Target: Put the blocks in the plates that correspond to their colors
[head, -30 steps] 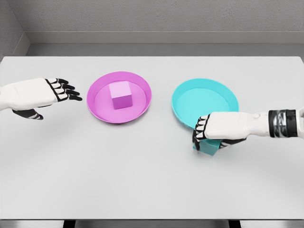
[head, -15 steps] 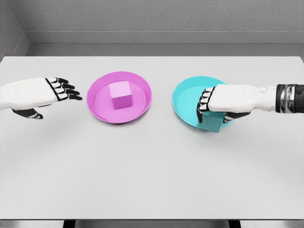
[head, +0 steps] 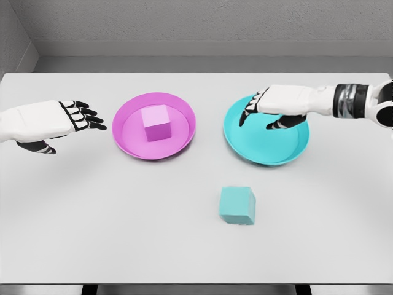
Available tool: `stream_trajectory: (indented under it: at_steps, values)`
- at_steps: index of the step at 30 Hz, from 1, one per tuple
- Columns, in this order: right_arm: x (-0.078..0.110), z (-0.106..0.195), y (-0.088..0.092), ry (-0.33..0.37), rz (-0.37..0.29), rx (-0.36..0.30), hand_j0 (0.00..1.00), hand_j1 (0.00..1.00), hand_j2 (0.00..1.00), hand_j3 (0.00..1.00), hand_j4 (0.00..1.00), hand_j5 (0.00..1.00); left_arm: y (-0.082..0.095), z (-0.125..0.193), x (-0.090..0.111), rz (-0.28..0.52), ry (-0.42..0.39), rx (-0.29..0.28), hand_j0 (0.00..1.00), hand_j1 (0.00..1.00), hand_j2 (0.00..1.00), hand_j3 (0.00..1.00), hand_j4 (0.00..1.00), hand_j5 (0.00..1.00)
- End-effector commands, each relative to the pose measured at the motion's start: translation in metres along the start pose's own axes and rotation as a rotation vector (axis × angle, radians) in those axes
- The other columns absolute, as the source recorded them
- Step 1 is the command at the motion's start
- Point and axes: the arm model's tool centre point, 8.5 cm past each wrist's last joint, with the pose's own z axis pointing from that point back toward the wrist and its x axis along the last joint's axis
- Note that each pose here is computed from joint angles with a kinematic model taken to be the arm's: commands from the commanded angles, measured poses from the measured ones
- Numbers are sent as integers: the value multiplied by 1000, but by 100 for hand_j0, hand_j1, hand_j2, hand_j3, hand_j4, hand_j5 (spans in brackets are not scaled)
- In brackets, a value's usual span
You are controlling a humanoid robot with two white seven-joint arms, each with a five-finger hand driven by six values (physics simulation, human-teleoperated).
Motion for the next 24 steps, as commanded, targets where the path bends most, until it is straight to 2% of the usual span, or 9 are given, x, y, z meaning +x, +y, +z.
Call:
stream_trajectory:
  at_steps: [1,6,9,11,13,15,17,22,24]
  values:
    - [3,0,0,-8,0,-1,100,100,100,100,100,100,0,1,-1,3,3,1,100,100,100,100,100,100]
    - [53,20,5,-100,111,30,100,100,100,100,100,100,0,1,-1,4,2,2,100,100,100,100,100,100]
    - [81,20,19,-169,130,52,100,100,100,100,100,100,0,1,-1,3,3,1,100,100,100,100,100,100]
    - [83,23,26,-170,122,65,100,100,100,100,100,100,1,1,0,4,1,2,100,100,100,100,100,100]
    - [86,28,44,-172,96,99,100,100,100,100,100,100,0,1,-1,4,2,2,100,100,100,100,100,100]
    - [89,27,54,-180,74,111,100,100,100,100,100,100,-3,0,0,4,0,-40,100,100,100,100,100,100]
    - [93,24,72,-194,36,130,100,100,100,100,100,100,-6,-1,0,5,-1,-51,100,100,100,100,100,100]
    - [104,10,82,-240,17,143,100,100,100,100,100,100,-6,-2,1,7,-2,-51,100,100,100,100,100,100]
    - [105,9,83,-244,16,146,100,100,100,100,100,100,-14,-1,2,20,-4,-65,100,100,100,100,100,100]
